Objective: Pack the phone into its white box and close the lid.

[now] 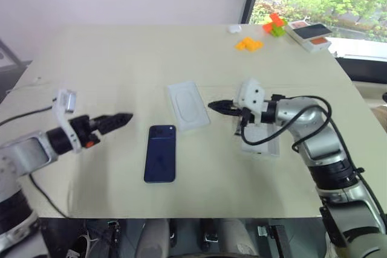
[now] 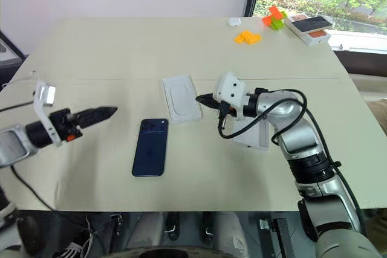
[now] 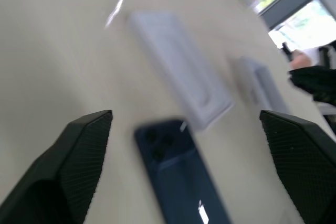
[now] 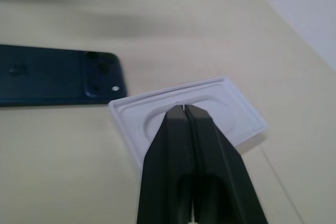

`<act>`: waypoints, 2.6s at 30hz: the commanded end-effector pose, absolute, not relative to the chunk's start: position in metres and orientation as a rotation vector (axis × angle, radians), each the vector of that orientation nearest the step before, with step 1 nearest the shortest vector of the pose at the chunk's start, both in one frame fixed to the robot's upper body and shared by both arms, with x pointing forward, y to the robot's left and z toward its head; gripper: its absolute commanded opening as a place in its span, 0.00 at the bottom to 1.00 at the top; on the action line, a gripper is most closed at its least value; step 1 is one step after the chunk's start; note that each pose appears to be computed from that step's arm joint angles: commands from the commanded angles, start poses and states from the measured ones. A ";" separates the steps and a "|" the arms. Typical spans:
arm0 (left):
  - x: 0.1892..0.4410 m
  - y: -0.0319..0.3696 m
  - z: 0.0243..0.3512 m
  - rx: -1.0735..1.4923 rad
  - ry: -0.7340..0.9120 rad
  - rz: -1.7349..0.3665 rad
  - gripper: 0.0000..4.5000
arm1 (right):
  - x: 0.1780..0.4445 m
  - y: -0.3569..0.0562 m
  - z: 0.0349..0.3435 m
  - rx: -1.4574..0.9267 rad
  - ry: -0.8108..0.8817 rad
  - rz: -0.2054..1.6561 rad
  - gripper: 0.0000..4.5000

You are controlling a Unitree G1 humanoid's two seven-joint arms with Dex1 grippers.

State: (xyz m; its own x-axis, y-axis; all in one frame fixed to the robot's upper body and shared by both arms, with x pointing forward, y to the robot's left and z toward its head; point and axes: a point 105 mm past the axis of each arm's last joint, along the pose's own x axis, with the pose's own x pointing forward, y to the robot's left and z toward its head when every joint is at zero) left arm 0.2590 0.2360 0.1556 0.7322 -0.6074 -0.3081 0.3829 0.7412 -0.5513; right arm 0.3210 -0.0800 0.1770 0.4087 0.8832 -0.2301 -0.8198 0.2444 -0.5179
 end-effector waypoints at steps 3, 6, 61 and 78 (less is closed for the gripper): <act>0.234 0.242 0.145 -0.603 0.578 -0.609 1.00 | 0.299 -0.055 0.169 -0.807 -0.238 1.238 0.01; 0.237 0.233 0.143 -0.630 0.579 -0.639 1.00 | 0.292 -0.049 0.153 -0.897 -0.249 1.276 0.01; 0.253 0.140 0.108 -0.588 0.874 -0.601 1.00 | 0.304 0.011 0.068 -1.465 -0.465 1.363 0.01; 0.258 0.130 0.127 -0.775 0.740 -0.689 1.00 | 0.304 0.011 0.067 -1.444 -0.454 1.362 0.01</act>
State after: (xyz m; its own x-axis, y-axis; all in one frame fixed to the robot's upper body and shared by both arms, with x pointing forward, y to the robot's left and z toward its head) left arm 0.2578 0.1372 0.1073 0.5461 -0.7171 -0.4331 0.1961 0.6121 -0.7661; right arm 0.3112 0.0052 0.0787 0.3092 0.8296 -0.4648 -0.3539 -0.3533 -0.8660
